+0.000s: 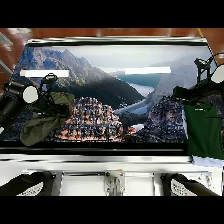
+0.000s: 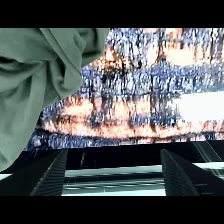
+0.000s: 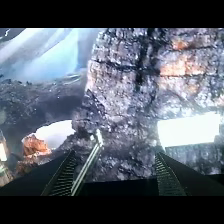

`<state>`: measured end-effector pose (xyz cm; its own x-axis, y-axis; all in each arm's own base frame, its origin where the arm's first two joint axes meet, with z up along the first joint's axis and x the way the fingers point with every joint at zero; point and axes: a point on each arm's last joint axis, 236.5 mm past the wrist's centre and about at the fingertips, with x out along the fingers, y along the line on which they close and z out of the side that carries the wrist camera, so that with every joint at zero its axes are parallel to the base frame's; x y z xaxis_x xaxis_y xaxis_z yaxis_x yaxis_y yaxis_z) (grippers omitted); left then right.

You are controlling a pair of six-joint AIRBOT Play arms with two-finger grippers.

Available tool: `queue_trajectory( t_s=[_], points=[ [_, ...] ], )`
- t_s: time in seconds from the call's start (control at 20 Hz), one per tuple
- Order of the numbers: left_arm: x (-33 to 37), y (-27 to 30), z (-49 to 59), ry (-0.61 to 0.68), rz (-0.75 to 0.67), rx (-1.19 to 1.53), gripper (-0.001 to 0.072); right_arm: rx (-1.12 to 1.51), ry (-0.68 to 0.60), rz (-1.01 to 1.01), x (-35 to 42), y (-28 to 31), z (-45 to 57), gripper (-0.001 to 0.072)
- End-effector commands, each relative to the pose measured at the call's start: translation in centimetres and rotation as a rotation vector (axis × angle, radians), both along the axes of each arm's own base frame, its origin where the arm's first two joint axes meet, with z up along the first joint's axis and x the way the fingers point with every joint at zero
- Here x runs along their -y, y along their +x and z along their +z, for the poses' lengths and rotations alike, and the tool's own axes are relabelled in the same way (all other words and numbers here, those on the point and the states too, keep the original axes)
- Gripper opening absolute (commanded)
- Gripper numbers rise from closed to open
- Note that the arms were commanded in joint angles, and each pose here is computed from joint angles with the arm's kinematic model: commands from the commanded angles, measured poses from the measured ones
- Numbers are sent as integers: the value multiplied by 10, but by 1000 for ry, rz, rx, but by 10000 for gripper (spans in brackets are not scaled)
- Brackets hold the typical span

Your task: Fold the shirts.

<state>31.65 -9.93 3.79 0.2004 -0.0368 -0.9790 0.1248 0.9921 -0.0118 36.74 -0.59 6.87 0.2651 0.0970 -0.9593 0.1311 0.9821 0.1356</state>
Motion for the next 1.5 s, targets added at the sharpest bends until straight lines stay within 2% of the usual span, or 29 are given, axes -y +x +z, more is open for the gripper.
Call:
queue_trajectory(
  t_s=[0.0, 0.5, 0.65, 0.85, 1.0, 1.3, 1.35, 1.4, 1.45],
  points=[
    [0, 0, 0, -1, 1, 0, 717, 50, -5, -6, 2, 11, 4, 618],
    [8, 9, -1, -32, 0, 28, 715, 133, -9, -17, 3, 30, 10, 617],
    [-2, 37, -14, 3, 20, 85, 720, 137, -6, -9, 2, 32, 9, 617],
    [-70, 65, -61, -42, 358, 7, 720, 71, -26, 76, 1, 22, -4, 617],
    [-92, 64, -97, -134, 510, -102, 720, 34, -22, 84, 1, 18, -13, 617],
    [-84, 85, -142, -201, 564, -117, 715, 17, -18, 84, 0, 19, -20, 617],
    [-82, 88, -144, -216, 592, -112, 592, 15, -17, 85, 0, 18, -20, 617],
    [-80, 93, -140, -235, 599, -97, 227, 13, -17, 85, 0, 18, -20, 617],
    [-77, 98, -132, -248, 565, -76, 49, 12, -17, 85, 0, 17, -20, 617]
  ],
)
